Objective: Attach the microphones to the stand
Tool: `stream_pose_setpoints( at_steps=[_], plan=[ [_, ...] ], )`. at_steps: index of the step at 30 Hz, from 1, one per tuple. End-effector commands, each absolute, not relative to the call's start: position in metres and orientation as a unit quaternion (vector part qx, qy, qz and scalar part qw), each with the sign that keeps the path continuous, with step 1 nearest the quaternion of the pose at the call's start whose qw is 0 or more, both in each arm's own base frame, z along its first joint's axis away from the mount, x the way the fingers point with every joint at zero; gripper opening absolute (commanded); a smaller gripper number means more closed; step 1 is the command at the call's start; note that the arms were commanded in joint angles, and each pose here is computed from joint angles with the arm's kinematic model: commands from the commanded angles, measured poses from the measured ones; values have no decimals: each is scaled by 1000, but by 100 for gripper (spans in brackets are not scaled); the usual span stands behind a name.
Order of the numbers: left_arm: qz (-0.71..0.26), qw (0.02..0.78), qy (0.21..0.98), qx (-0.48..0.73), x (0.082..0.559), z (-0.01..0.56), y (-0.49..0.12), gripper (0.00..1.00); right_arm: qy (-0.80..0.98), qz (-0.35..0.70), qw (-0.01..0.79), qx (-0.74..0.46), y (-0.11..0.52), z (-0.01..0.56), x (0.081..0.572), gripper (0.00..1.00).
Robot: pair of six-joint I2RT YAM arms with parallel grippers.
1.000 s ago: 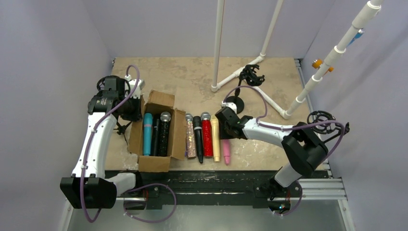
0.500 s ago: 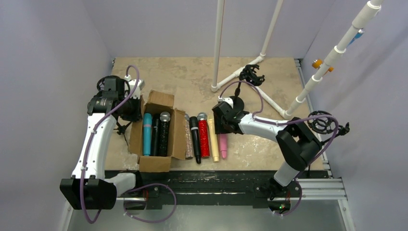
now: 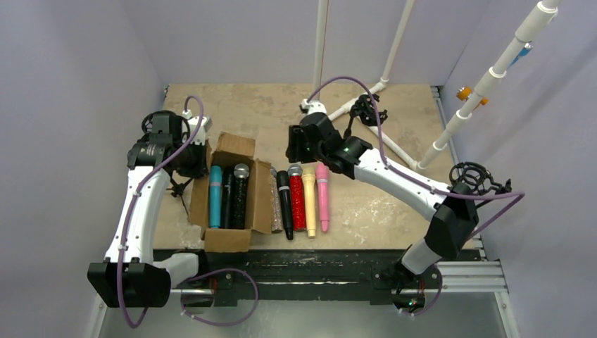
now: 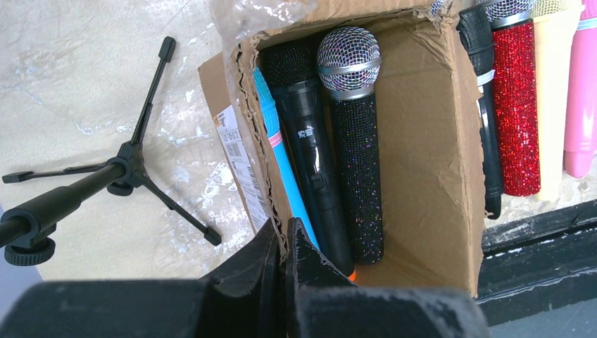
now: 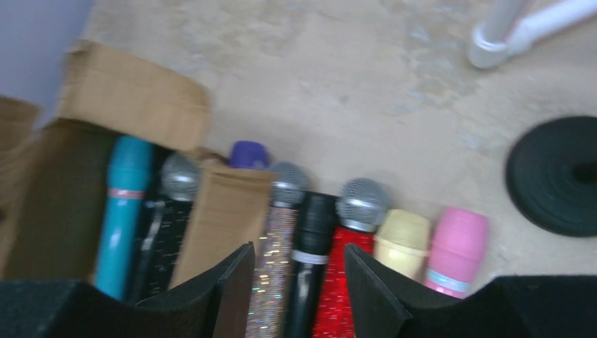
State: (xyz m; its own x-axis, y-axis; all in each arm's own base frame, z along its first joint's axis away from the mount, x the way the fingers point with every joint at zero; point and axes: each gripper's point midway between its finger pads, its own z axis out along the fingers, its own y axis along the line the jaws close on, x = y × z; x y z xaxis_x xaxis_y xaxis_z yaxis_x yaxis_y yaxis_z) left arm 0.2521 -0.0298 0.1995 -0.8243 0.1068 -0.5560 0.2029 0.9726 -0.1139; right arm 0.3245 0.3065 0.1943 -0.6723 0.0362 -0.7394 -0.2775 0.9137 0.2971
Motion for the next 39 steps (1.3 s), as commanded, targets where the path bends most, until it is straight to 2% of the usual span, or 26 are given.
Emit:
stream_pose_setpoints(
  at_steps=[1, 5, 10, 14, 20, 39],
  plan=[
    [-95, 328, 934, 103, 257, 221, -36, 0, 870, 252, 407, -120, 378, 244, 291, 53],
    [-108, 324, 934, 100, 255, 222, -41, 0, 871, 274, 377, -153, 437, 242, 256, 53],
    [-114, 324, 934, 94, 252, 222, -43, 0, 894, 237, 332, -185, 473, 194, 240, 54],
    [-115, 332, 933, 84, 250, 223, -43, 0, 908, 206, 303, -203, 482, 160, 236, 56],
    [-124, 336, 930, 78, 245, 223, -46, 0, 913, 188, 300, -201, 485, 138, 240, 57],
    [-150, 314, 934, 78, 237, 207, -54, 0, 939, 191, 242, -152, 507, 67, 234, 58]
  ],
)
